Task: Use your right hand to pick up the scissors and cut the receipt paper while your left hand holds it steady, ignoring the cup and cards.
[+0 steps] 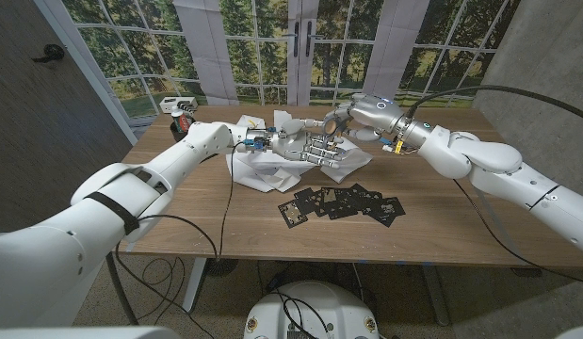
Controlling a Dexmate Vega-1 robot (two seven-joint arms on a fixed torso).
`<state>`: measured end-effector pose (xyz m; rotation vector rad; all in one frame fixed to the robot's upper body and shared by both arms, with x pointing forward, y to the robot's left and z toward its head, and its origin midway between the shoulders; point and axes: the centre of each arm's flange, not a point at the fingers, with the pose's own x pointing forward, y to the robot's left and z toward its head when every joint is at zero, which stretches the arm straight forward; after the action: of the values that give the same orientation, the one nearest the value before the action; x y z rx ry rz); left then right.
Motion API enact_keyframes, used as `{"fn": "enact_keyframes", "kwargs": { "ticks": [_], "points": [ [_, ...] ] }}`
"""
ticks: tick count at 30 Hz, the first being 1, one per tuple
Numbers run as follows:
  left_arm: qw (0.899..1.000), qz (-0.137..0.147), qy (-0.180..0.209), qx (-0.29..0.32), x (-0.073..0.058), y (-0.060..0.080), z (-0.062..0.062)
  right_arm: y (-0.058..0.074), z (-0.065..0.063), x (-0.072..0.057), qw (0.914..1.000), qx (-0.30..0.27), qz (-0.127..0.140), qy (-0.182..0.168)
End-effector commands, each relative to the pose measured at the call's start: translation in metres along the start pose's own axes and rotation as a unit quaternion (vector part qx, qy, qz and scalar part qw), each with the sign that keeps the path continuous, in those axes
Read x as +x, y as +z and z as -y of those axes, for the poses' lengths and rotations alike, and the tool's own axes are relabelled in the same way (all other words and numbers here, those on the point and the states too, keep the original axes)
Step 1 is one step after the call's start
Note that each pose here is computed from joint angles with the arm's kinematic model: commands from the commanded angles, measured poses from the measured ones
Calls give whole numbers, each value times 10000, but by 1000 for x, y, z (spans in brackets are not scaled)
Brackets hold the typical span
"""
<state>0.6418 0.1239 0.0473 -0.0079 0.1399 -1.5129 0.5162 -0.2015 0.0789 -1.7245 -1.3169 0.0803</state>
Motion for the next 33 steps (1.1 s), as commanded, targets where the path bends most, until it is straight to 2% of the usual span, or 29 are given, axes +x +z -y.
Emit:
{"fn": "enact_keyframes", "kwargs": {
  "ticks": [1,15,26,33],
  "points": [
    [10000,-28,-41,27,2,1,-3,6,1,6,9997,-127,171,149],
    [9997,-218,-33,106,10,3,2,5,6,4,9994,-269,156,163],
    [9989,-275,357,105,9,-1,8,5,6,2,9994,-280,93,199],
    [9988,-246,412,95,10,-1,9,5,7,4,9992,-341,84,206]
  ]
}}
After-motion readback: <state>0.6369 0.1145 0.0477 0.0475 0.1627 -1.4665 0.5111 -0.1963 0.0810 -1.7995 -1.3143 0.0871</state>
